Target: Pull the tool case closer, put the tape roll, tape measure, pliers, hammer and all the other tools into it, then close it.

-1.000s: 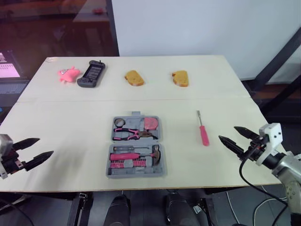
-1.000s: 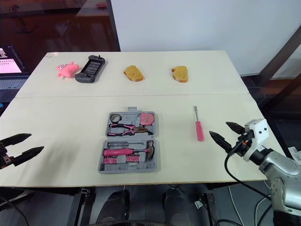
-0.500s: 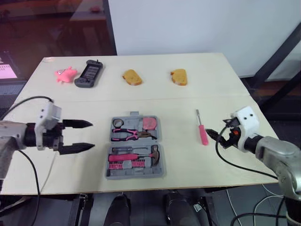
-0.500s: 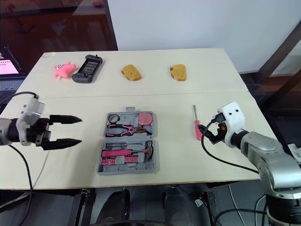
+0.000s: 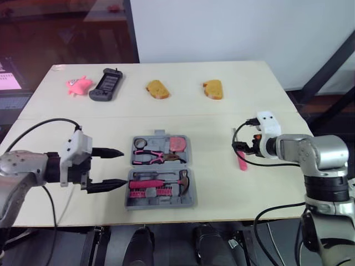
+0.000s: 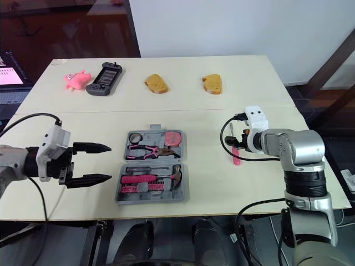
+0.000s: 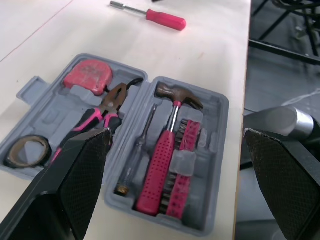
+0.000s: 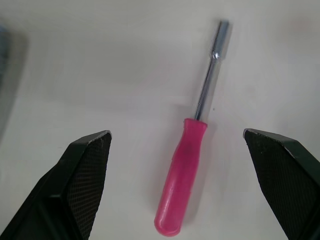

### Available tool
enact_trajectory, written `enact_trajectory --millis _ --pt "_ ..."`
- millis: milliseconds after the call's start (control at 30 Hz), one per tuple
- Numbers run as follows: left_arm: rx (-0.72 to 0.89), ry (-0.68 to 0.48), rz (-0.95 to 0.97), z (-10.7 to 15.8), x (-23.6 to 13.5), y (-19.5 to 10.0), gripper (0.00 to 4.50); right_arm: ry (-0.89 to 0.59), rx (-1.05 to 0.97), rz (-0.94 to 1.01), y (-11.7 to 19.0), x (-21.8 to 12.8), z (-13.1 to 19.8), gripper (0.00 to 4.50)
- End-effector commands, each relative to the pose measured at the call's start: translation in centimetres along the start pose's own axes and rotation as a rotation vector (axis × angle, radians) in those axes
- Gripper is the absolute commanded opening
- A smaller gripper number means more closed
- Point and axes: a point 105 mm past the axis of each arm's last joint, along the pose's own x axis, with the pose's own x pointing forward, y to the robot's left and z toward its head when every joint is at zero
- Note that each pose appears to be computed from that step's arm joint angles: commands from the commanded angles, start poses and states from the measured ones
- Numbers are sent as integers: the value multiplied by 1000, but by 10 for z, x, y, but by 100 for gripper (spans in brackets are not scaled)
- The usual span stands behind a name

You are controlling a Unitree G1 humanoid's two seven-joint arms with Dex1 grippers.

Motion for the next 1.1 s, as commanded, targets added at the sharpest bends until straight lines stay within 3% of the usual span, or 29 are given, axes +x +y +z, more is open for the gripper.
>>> enact_trajectory --millis 33,233,267,367,500,567,900,1100 --pt "20 -57 61 13 0 -9 450 5 -2 -28 -5 12 3 446" --pt "-16 -58 124 1 0 -17 450 29 7 1 1 32 4 446" --pt "-18 -64 130 1 -1 -18 450 35 8 0 0 36 3 423" --pt "-13 -63 142 2 -4 -20 450 35 36 17 -1 41 3 322" --pt "0 -82 160 7 -7 -22 450 49 29 27 -1 46 1 103" --pt "8 -75 162 7 -9 -23 450 52 26 37 1 46 2 37" --pt "15 -53 121 9 -6 -19 450 141 -129 211 41 17 -13 37" --pt "16 -35 93 8 -3 -16 450 150 -108 264 62 2 -27 37"
